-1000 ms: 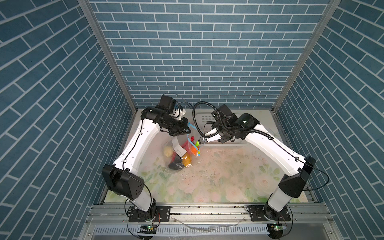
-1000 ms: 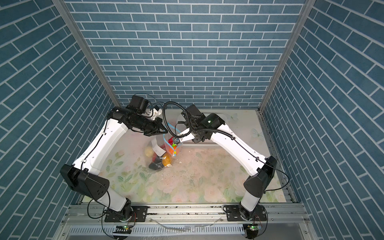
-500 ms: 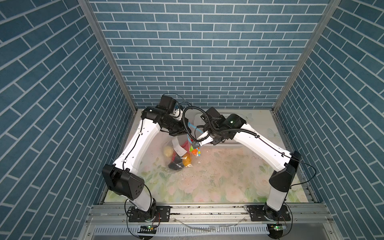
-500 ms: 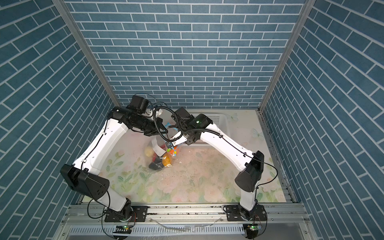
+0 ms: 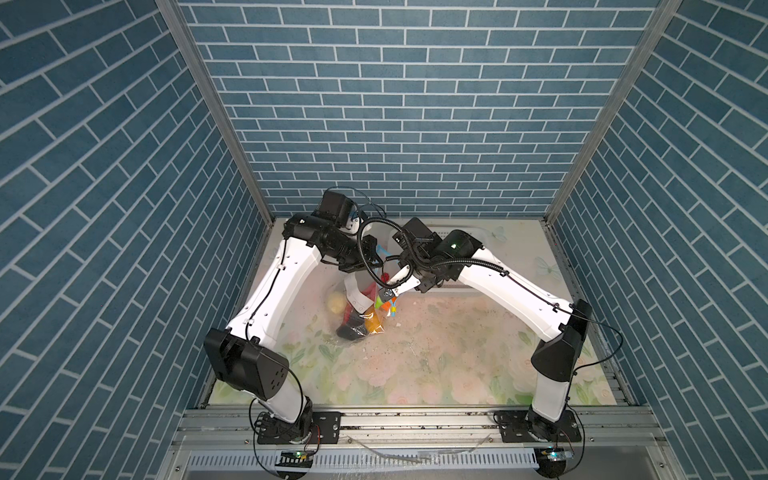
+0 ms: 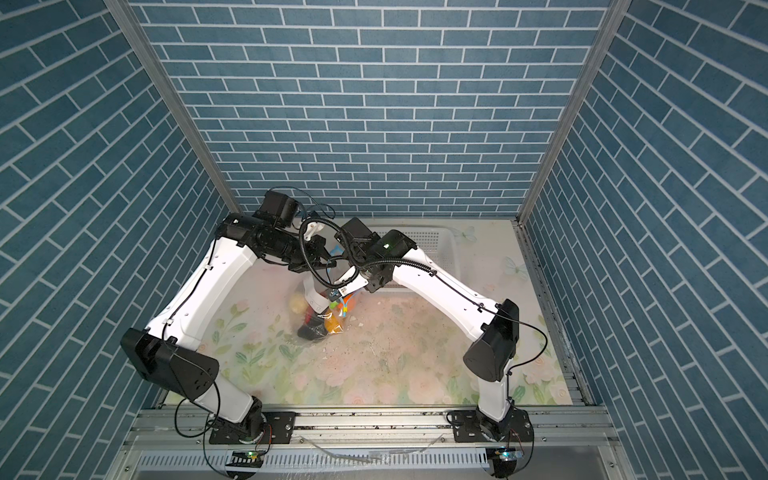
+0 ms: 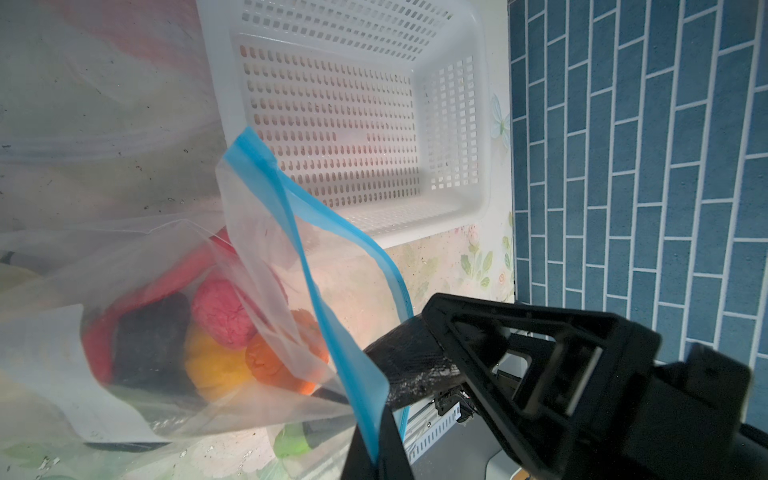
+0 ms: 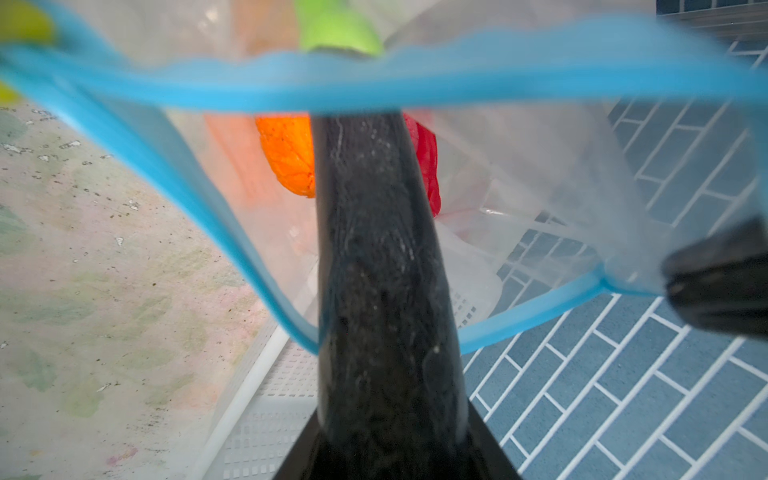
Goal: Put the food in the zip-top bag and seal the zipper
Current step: 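Lower the eggplant into the bag and open the right gripper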
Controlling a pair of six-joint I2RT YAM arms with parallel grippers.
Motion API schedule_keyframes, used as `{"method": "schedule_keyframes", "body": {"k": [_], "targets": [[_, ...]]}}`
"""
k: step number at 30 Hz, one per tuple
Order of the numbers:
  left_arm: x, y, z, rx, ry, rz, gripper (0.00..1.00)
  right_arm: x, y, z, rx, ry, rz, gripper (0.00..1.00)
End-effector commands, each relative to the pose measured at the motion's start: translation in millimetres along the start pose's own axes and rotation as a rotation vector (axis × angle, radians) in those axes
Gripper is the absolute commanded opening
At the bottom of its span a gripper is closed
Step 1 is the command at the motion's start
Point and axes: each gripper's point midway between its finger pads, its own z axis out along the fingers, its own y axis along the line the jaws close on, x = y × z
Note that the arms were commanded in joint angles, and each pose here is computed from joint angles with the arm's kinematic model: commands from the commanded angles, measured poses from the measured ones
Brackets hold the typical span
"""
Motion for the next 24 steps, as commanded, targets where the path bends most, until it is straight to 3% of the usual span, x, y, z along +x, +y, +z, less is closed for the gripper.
{"method": "schedule_keyframes", "body": {"k": [1,10,17,24], "targets": [[-1.9,-4.7,-0.2,0.013,-0.007,0.020,0.00,-12.5,-8.3,-8.8,0.020,-0.046,-0.053,0.45],[-1.4,-4.7,-0.1,0.012,-0.006,0.022,0.00,-13.7,-10.0,-8.2,0.027,-0.045,-0.055,0.58],[-0.7,-5.0,-1.0,0.010,-0.009,0.024,0.00,-14.8,-11.9,-9.4,0.034,-0.051,-0.049,0.58],[0.8,-3.0,-0.2,0.009,-0.009,0.024,0.00,-16.9,-30.4,-34.9,0.108,-0.137,0.057,0.58]]}}
